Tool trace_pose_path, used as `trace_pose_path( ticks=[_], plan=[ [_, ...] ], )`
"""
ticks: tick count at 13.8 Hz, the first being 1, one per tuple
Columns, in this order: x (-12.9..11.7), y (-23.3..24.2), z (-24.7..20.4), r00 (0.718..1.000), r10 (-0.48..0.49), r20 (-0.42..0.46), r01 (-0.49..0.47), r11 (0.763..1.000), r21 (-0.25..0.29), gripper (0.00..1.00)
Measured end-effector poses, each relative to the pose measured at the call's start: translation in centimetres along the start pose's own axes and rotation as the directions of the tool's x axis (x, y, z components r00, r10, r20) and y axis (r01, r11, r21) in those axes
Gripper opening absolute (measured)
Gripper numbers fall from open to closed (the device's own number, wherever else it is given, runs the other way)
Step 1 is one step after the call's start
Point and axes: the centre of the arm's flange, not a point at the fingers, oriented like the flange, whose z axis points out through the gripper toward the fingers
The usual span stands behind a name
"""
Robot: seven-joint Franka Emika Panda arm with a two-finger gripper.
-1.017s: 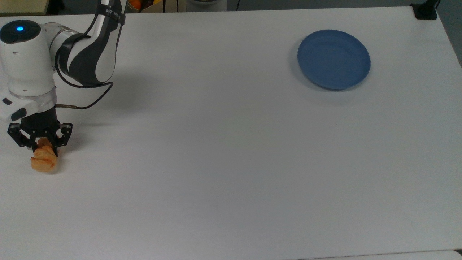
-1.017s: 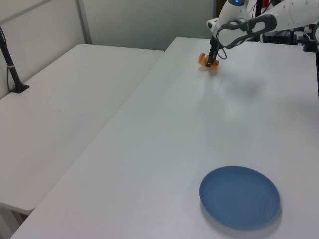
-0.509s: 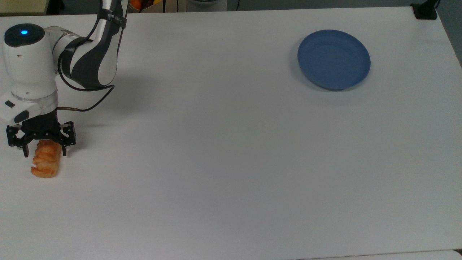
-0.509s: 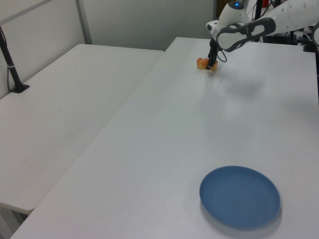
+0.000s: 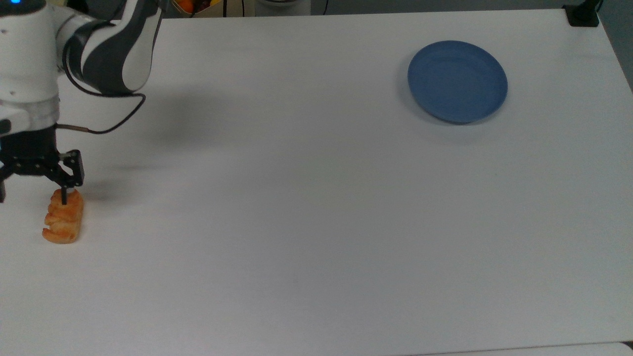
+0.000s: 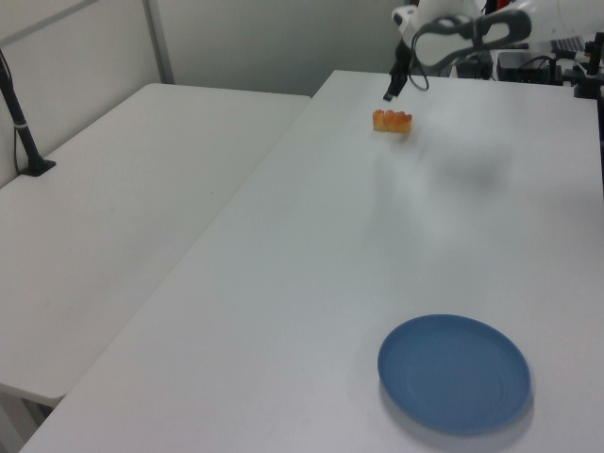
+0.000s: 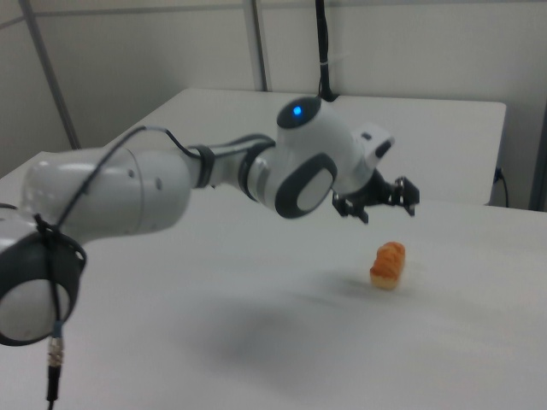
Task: Put the bread on the table
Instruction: 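Raise the open gripper away from the bread roll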
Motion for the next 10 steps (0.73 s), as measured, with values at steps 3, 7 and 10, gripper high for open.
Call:
trace_pose_path(
  ticks=[3, 7, 10],
  plan=[
    [0.8, 1.4, -7.7, 0.992, 0.127, -0.001, -0.127, 0.992, 0.015, 1.00],
    [0.5, 1.3, -17.2, 0.945, 0.299, 0.134, -0.312, 0.945, 0.095, 1.00],
    [0.6, -1.2, -23.8, 0.865, 0.416, 0.282, -0.463, 0.877, 0.127, 1.00]
  ],
)
